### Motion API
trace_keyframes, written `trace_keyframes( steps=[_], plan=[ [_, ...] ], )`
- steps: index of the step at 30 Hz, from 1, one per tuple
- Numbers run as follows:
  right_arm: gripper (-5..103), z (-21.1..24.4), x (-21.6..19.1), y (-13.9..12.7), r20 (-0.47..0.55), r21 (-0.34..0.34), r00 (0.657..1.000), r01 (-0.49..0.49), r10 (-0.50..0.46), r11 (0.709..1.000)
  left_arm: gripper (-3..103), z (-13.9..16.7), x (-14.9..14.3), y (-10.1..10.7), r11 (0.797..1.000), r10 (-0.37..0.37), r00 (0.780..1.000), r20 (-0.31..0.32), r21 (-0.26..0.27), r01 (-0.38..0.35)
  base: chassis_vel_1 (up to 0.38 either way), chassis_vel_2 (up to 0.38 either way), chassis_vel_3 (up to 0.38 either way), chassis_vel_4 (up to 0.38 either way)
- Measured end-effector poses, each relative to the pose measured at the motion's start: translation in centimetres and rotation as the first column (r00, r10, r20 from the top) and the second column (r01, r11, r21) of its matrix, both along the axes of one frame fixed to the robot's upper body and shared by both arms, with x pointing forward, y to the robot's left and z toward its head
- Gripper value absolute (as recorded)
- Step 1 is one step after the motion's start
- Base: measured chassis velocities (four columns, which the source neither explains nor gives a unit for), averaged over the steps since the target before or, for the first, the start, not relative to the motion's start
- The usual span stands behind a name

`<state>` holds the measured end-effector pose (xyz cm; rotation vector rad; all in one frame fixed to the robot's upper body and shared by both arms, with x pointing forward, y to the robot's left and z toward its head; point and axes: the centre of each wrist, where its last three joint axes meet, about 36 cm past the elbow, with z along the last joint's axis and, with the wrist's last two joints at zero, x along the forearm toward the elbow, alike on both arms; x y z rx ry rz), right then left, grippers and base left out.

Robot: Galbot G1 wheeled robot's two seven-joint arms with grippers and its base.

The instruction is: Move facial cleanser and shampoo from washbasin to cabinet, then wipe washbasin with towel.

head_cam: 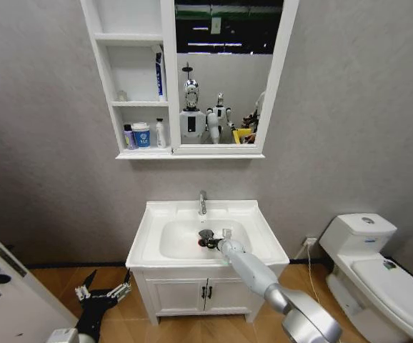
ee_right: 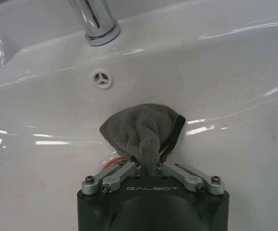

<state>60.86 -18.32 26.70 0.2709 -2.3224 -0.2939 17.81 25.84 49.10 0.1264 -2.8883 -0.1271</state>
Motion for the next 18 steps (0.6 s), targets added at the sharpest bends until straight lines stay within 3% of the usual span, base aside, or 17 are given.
trace_keyframes(
  steps=[6,13,18],
  plan=[
    [7,0.5,-1.4,0.0,-0.012,-0.014,1.000,0.023,-0.023,1.000,100,0.0,0.0,0.0,1.000,0.000,1.000,0.000,0.000,0.000,-0.135,0.115,0.128,-0.133],
    [7,0.2,-1.7,-1.0,-0.084,-0.042,0.996,0.038,-0.041,0.998,100,0.0,0.0,0.0,1.000,0.000,1.000,0.000,0.000,0.000,-0.020,0.014,0.006,-0.003],
    [7,-0.2,-1.6,0.5,-0.135,-0.021,0.991,0.007,-0.010,1.000,100,0.0,0.0,0.0,1.000,0.000,1.000,0.000,0.000,0.000,0.029,-0.021,-0.032,0.001]
  ],
)
